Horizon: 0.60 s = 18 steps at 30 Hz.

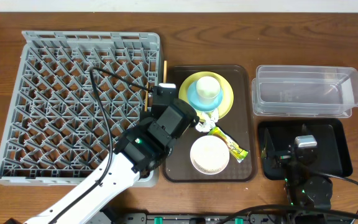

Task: Sort waste into correct bins and load items into the dishwasher
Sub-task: 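Carry the second chopstick into the rack and release it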

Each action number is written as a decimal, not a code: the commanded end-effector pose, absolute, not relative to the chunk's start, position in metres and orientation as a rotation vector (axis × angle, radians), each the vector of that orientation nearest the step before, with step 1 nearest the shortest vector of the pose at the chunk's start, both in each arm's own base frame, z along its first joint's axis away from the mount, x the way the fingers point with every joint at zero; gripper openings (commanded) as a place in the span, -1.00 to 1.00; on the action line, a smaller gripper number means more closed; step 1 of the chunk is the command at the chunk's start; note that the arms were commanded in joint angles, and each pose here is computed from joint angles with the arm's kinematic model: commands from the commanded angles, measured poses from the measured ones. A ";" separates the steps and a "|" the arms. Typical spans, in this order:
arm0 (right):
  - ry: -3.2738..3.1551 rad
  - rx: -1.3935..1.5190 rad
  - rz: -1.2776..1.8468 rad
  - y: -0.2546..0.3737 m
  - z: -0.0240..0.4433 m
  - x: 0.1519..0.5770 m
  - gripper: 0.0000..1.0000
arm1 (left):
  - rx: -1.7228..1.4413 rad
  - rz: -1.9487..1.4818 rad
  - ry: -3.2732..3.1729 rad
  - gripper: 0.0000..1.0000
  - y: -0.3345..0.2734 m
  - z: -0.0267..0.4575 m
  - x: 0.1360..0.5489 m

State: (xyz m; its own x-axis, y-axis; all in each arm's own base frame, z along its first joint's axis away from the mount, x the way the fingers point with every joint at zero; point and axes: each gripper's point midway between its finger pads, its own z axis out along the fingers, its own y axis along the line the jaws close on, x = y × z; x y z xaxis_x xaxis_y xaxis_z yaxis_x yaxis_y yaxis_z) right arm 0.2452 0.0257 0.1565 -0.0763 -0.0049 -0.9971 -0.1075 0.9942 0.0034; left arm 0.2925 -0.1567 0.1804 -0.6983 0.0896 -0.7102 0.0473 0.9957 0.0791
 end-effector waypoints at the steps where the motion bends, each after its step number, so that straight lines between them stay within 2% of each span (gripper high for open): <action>1: 1.649 -0.102 0.096 0.029 0.155 0.245 0.99 | 0.213 0.266 2.338 -0.85 -0.134 0.175 0.304; 16: 1.649 -0.102 0.095 0.029 0.155 0.245 0.99 | 0.123 0.282 2.574 -0.84 -0.103 0.111 0.322; 17: 1.649 -0.102 0.095 0.029 0.155 0.245 0.98 | 0.123 0.284 2.574 -0.83 -0.103 0.110 0.323; 18: 1.649 -0.102 0.096 0.029 0.155 0.245 0.99 | 0.123 0.282 2.572 -0.71 -0.104 0.110 0.324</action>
State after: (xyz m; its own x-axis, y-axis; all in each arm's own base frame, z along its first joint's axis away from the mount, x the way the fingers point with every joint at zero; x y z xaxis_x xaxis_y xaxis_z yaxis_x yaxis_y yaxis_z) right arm 0.2452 0.0257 0.1567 -0.0760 -0.0044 -0.9971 -0.1079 0.9942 0.0038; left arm 0.3230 -0.1024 0.1126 -0.8429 0.1389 -0.5198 0.0169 0.9725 0.2323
